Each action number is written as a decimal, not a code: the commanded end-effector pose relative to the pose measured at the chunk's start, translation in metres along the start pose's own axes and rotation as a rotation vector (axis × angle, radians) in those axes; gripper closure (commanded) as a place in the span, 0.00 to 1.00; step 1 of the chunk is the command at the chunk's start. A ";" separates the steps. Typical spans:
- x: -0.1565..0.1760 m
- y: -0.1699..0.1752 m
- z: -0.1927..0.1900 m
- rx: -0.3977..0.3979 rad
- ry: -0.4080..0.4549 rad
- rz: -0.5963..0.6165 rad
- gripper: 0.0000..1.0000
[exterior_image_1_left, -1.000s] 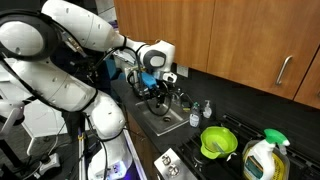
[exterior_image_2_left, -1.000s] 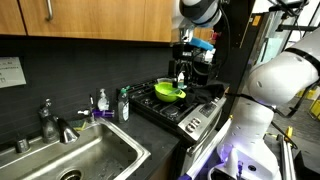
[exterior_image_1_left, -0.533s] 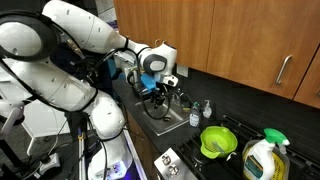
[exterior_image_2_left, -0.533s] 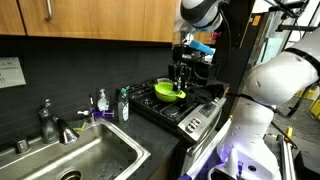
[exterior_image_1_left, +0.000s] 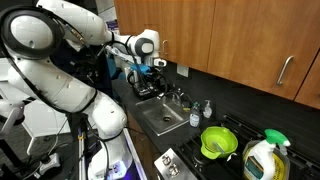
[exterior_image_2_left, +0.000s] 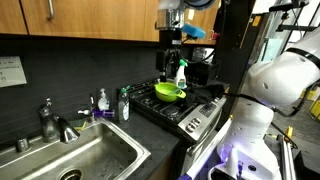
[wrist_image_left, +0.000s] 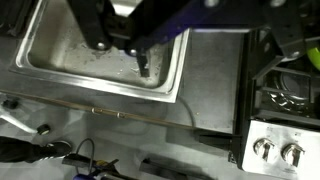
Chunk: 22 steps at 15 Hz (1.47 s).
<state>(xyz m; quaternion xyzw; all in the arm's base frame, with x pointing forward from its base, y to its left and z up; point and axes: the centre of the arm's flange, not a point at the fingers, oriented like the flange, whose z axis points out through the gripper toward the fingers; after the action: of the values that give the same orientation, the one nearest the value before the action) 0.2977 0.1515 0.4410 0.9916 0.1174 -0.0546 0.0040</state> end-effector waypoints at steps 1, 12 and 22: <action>0.005 0.030 0.027 -0.022 -0.004 0.084 0.00; 0.012 0.111 0.147 0.130 -0.087 0.326 0.00; 0.033 0.126 0.134 0.125 -0.097 0.408 0.00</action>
<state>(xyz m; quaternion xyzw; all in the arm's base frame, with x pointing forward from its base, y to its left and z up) 0.3388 0.0391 0.2996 0.9910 -0.0650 -0.1113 -0.0362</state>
